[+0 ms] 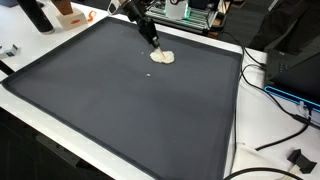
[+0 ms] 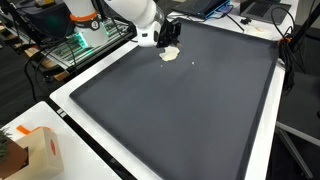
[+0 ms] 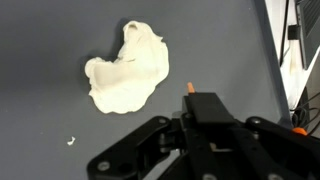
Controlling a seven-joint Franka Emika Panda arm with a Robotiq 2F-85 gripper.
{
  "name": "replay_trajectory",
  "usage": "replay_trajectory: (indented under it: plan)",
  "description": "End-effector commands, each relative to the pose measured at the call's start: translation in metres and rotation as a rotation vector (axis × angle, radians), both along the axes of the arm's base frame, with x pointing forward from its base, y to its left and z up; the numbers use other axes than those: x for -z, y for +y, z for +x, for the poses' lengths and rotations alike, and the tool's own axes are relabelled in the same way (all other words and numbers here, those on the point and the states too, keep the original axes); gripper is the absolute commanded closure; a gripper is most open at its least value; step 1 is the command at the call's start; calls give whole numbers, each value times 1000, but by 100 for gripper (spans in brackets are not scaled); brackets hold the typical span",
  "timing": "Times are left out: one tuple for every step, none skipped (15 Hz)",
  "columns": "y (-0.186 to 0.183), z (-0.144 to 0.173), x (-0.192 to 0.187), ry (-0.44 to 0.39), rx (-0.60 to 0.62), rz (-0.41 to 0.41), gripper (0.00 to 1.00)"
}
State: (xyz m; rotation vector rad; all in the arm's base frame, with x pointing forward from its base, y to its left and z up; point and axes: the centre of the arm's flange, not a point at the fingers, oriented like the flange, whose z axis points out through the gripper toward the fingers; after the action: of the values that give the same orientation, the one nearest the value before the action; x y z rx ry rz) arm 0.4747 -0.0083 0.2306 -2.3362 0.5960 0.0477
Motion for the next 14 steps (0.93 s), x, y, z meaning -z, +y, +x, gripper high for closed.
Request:
replay_trajectory:
  plan:
    - [8,-9,-19,9,33,-95,97]
    - [10,-9,-23,8,36,-123,97]
    - [12,-9,-27,8,38,-146,97]
    - [16,-11,-31,4,33,-175,97]
    - [18,-12,-35,5,21,-205,97]
    - [22,-14,-38,7,11,-241,97]
    - [25,-15,-41,8,2,-269,97]
    - [28,-18,-44,10,-14,-298,97]
    - [31,-19,-46,10,-26,-323,97]
    - [35,-22,-50,10,-39,-347,97]
    - [39,-24,-53,10,-51,-373,97]
    - [42,-26,-56,13,-64,-397,97]
    - [46,-28,-59,20,-67,-424,97]
    - [49,-29,-62,23,-65,-451,97]
